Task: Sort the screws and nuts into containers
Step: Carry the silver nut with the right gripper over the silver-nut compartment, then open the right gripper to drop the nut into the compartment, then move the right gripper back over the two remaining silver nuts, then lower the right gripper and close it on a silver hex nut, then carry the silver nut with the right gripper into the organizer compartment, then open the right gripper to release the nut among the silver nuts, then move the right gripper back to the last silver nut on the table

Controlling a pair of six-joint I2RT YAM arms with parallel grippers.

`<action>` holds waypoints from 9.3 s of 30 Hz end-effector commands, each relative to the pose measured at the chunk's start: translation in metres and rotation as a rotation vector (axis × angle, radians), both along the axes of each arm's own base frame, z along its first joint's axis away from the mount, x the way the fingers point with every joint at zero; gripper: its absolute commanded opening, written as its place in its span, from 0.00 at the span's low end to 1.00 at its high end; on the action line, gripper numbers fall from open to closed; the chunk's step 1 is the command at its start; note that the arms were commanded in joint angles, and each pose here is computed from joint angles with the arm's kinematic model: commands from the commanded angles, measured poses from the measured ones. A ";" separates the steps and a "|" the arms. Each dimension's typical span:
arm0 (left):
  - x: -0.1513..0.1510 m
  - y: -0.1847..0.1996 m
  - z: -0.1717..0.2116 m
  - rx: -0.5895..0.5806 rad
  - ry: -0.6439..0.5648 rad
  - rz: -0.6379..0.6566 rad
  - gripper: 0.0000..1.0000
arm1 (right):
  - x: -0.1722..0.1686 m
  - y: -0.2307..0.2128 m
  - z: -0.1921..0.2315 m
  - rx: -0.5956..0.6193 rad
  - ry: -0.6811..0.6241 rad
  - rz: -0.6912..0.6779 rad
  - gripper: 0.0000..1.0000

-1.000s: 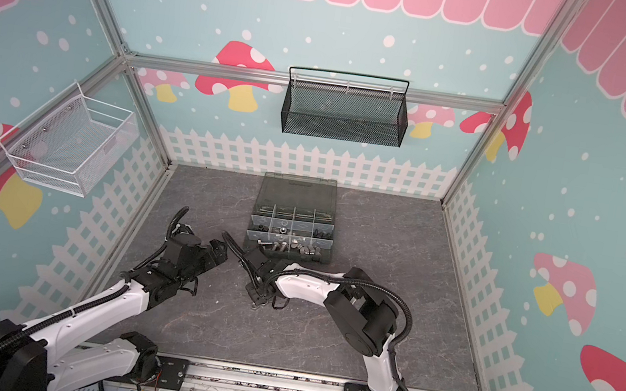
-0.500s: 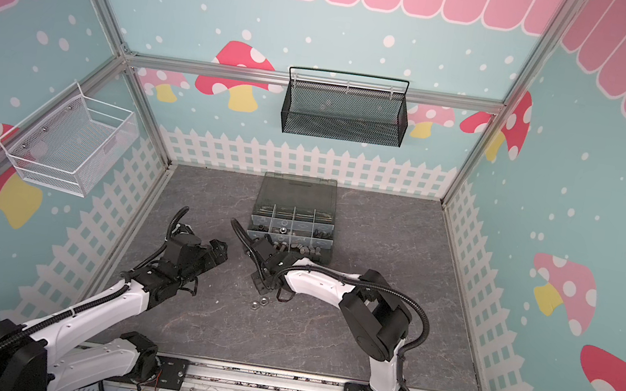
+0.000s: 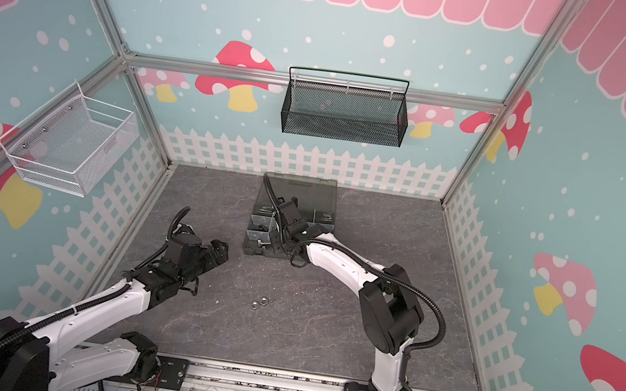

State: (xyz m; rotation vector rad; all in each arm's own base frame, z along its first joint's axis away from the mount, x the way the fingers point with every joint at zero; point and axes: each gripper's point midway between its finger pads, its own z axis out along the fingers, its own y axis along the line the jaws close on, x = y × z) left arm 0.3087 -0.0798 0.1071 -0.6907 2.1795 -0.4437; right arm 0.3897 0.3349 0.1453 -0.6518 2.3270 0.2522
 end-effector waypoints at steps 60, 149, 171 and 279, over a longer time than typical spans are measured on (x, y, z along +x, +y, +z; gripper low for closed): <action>0.001 0.005 0.008 -0.010 -0.025 0.016 1.00 | 0.061 0.028 -0.032 0.035 0.061 0.061 0.36; -0.002 0.014 0.010 0.003 -0.019 0.052 1.00 | -0.164 0.020 -0.111 -0.274 0.292 0.309 0.12; 0.000 0.011 0.010 -0.004 -0.018 0.044 1.00 | -0.019 -0.008 -0.013 -0.060 0.066 0.150 0.11; -0.002 0.010 0.008 -0.013 -0.016 0.038 1.00 | 0.004 0.045 0.032 -0.092 -0.057 0.235 0.44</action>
